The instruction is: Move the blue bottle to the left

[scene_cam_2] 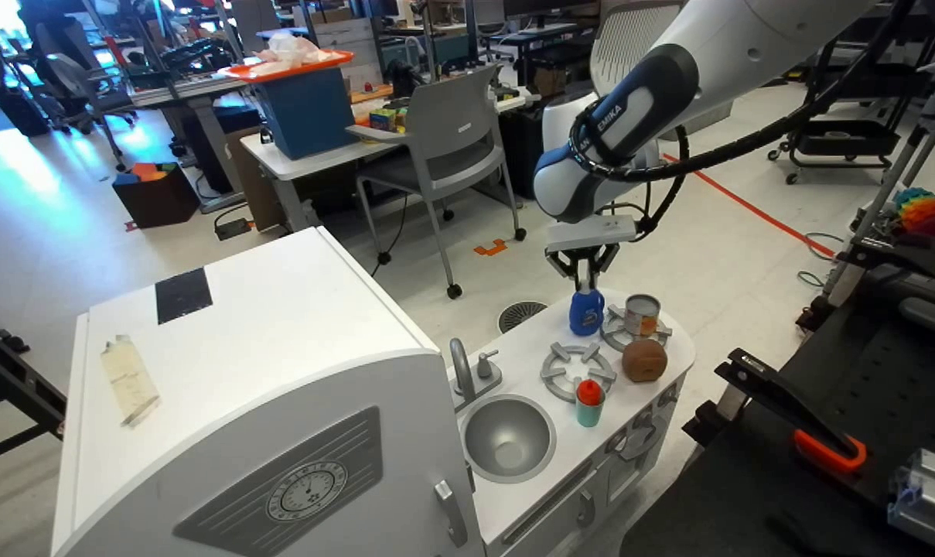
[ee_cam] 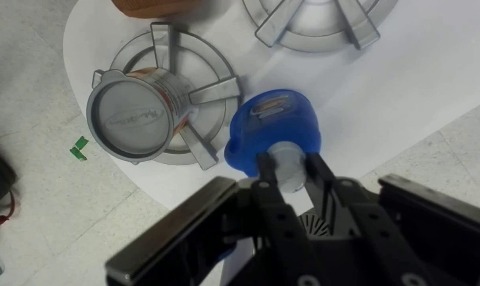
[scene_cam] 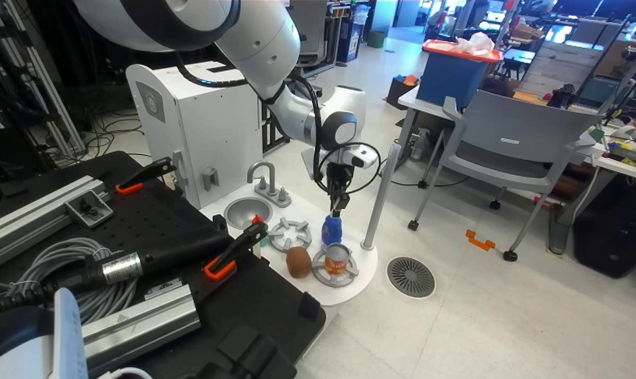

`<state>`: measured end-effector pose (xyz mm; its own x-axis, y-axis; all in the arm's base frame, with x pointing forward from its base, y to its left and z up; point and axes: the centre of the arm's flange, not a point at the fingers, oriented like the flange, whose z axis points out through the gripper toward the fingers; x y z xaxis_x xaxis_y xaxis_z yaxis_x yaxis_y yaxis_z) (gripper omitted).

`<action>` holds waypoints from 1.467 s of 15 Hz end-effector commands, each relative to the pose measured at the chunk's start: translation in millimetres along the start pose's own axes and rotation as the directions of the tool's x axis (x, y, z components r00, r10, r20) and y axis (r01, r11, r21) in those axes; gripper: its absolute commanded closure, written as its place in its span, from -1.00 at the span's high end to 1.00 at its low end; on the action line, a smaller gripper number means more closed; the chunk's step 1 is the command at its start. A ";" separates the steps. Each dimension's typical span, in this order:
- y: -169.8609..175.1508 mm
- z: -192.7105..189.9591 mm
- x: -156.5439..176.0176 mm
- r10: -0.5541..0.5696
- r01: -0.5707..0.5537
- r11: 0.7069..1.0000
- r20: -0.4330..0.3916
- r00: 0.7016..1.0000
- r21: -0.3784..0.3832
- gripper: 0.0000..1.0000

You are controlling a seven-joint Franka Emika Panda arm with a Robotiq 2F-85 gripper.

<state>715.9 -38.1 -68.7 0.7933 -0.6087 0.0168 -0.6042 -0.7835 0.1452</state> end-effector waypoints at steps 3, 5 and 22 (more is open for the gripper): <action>-90.5 -17.2 -1.7 -0.066 0.064 0.996 0.032 0.997 0.054 -0.87; -120.1 -30.2 -19.3 -0.103 0.100 0.990 0.026 0.994 0.097 -0.87; -146.4 11.9 -26.5 -0.265 0.268 0.963 -0.123 0.956 0.011 -0.87</action>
<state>724.3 81.0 -56.0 0.9122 -0.4048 0.0630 -0.4096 -0.9033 0.1275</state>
